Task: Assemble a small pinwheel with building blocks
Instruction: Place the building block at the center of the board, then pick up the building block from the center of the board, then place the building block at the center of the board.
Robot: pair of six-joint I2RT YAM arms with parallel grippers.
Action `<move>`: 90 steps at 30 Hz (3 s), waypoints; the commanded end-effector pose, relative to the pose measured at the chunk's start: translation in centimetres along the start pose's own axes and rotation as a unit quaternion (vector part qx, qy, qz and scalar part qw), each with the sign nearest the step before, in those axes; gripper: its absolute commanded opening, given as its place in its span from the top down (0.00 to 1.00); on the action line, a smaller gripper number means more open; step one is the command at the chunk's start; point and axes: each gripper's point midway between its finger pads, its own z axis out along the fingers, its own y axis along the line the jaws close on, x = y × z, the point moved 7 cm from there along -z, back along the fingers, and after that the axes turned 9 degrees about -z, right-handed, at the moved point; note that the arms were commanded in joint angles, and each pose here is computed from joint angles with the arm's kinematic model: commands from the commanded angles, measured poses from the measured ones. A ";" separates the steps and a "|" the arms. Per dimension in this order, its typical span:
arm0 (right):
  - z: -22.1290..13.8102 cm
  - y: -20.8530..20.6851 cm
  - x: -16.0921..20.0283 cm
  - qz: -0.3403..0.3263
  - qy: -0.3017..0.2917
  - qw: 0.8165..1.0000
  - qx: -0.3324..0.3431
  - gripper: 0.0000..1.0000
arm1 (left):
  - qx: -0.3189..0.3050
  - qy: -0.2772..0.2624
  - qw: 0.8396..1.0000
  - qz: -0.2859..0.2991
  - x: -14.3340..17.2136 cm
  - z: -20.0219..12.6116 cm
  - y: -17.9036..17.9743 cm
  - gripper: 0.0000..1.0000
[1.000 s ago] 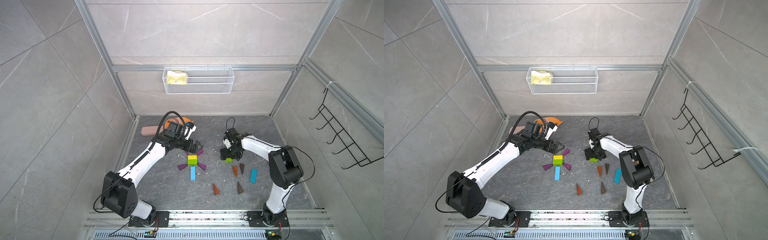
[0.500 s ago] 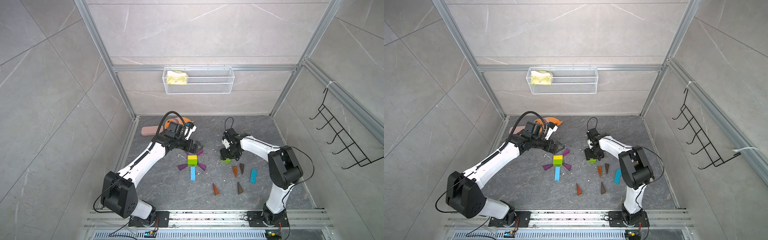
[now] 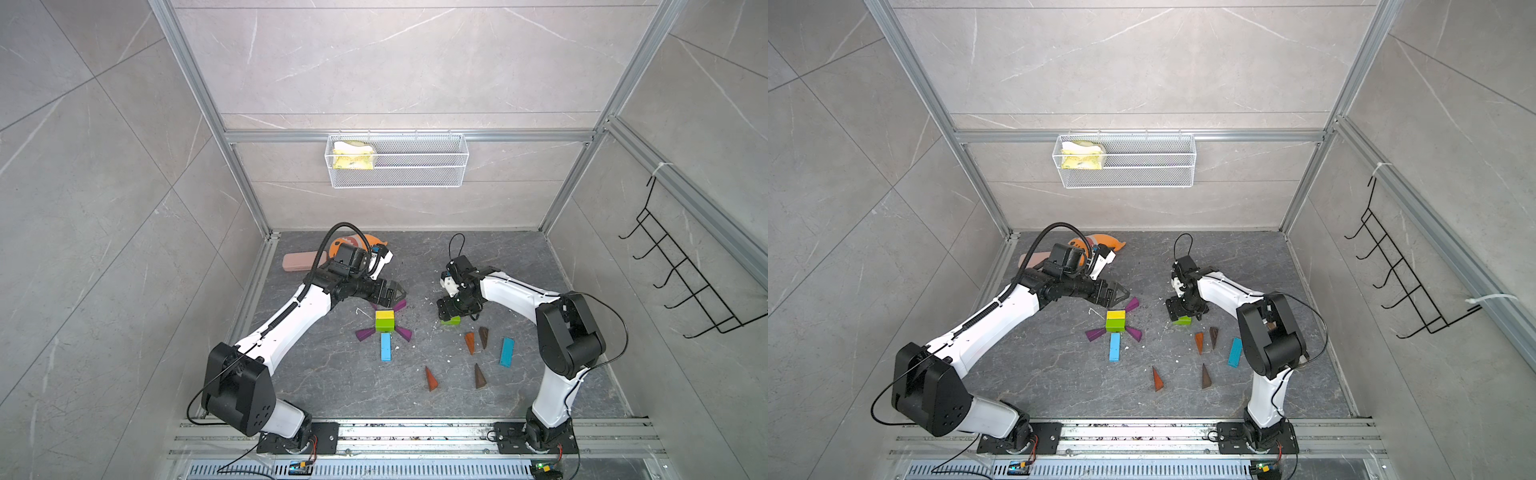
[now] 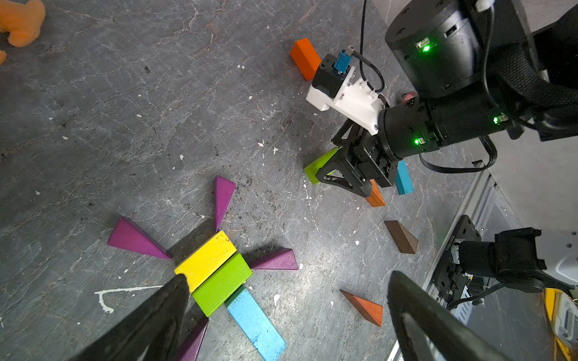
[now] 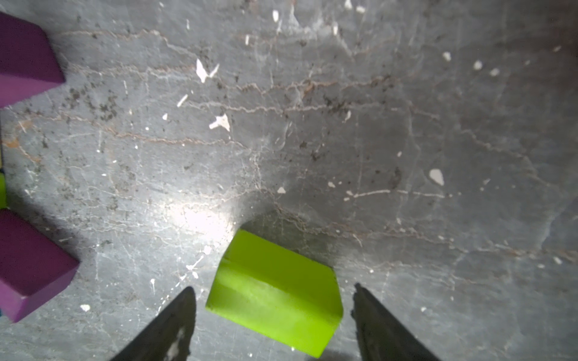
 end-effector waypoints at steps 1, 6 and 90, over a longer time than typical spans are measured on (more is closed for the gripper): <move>-1.0 0.3 -0.3 -0.011 -0.024 1.000 0.005 0.13 | 0.015 -0.010 1.000 0.019 -0.5 -0.9 -1.0 0.00; -3.3 0.0 -1.6 -0.018 -0.054 0.998 0.022 0.05 | 0.015 -0.009 1.000 0.020 -0.5 -0.9 -1.0 0.00; -7.3 6.8 3.2 -0.170 -0.085 0.981 -0.020 0.87 | -0.058 -0.107 0.992 -0.014 5.6 -10.3 -2.7 0.00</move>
